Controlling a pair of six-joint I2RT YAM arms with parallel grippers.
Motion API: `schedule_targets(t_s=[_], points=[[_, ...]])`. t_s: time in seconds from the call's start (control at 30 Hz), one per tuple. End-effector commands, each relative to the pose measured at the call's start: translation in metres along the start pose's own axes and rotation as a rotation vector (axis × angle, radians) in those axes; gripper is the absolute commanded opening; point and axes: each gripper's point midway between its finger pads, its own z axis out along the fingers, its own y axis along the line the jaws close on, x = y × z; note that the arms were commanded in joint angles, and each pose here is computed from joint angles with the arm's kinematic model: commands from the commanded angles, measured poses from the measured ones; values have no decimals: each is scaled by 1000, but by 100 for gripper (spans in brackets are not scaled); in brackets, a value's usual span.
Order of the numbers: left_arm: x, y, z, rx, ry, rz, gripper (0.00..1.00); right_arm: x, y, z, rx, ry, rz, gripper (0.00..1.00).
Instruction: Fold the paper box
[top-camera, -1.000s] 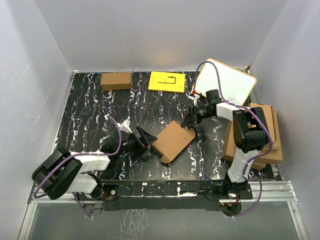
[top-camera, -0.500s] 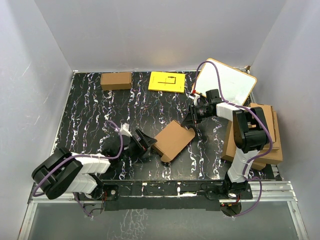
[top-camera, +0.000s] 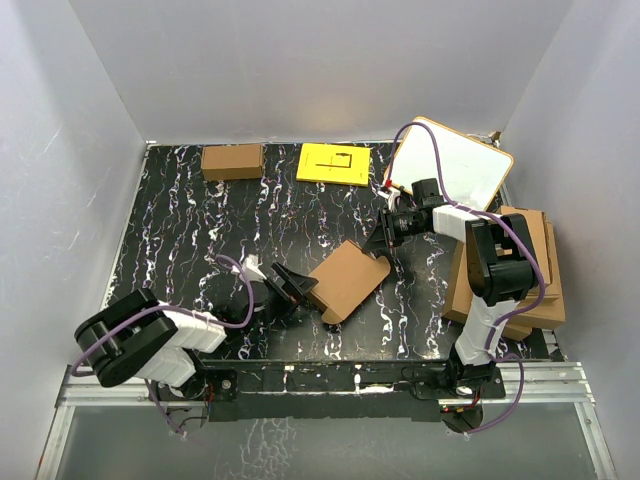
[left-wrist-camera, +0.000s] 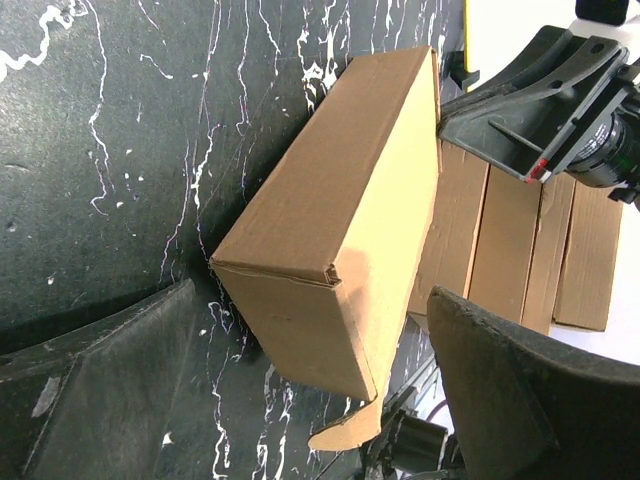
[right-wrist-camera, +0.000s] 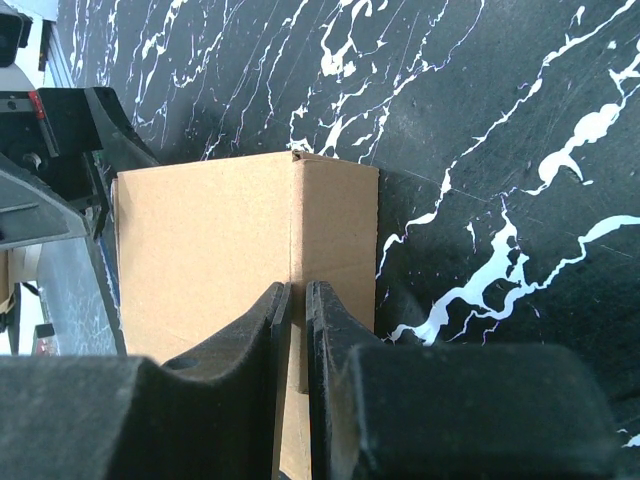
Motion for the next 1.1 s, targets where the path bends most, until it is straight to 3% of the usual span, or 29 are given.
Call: schedule_targets(t_s=[0.0,0.33,0.63,0.87,1.07], points=[[-8,-8,4,18,-75,-48,97,5,-19,3,56,1,-1,15],[-4,-19,17,60,-95,-93,97,6,-19,4,52,2,0,15],[-3,-31,21,98,-111,-110,86,4,-15,3,30,-2,-12,18],[-7,-28,17,58,-125,-101,68,-13,2,-7,14,-39,-90,36],[-10,-28,13,36,-133,-82,59,-27,14,-22,17,-69,-166,54]])
